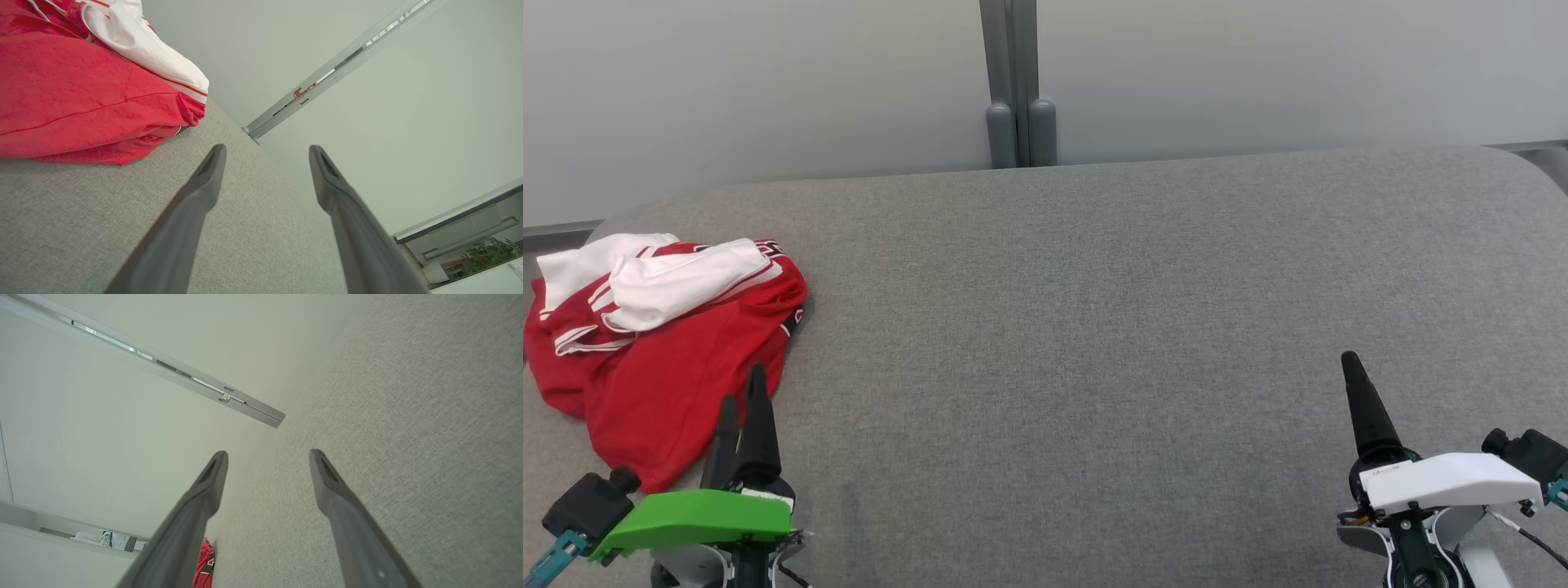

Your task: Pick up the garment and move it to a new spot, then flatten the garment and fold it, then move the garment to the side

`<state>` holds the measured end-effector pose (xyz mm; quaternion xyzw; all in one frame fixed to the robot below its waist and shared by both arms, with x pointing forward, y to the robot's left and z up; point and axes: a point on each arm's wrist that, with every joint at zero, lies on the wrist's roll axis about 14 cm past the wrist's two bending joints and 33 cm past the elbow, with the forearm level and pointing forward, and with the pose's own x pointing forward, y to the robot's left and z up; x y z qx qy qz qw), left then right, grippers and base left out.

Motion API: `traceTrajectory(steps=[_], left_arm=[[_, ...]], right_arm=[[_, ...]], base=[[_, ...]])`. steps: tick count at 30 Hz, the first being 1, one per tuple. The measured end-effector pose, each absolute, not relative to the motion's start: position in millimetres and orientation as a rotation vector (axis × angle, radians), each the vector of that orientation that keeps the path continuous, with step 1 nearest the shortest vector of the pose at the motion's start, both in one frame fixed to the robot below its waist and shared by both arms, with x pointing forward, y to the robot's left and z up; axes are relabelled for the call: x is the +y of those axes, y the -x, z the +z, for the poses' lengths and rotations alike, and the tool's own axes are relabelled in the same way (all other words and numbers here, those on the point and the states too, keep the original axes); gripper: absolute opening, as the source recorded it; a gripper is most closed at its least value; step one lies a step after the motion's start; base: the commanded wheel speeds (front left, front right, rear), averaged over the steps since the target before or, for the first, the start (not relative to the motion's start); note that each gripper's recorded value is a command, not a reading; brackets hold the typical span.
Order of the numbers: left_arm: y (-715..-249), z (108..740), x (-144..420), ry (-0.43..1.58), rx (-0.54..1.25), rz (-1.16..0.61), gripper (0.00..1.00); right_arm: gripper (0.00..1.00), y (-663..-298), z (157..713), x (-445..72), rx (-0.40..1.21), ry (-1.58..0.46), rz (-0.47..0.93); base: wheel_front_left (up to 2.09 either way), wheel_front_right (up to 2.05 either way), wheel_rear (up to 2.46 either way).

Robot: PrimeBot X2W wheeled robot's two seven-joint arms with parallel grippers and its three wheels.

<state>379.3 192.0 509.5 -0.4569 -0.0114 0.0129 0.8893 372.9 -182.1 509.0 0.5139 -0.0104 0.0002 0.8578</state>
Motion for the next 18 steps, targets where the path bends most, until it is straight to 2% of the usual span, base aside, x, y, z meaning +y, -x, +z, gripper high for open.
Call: traceTrajectory(steps=[18], left_arm=[[-376,523,187,0.612,-0.063,-0.015,1.0]], right_arm=[[1.0,-371,525,-169,-0.072,-0.838,0.058]], base=[[0.0,0.0,0.0]])
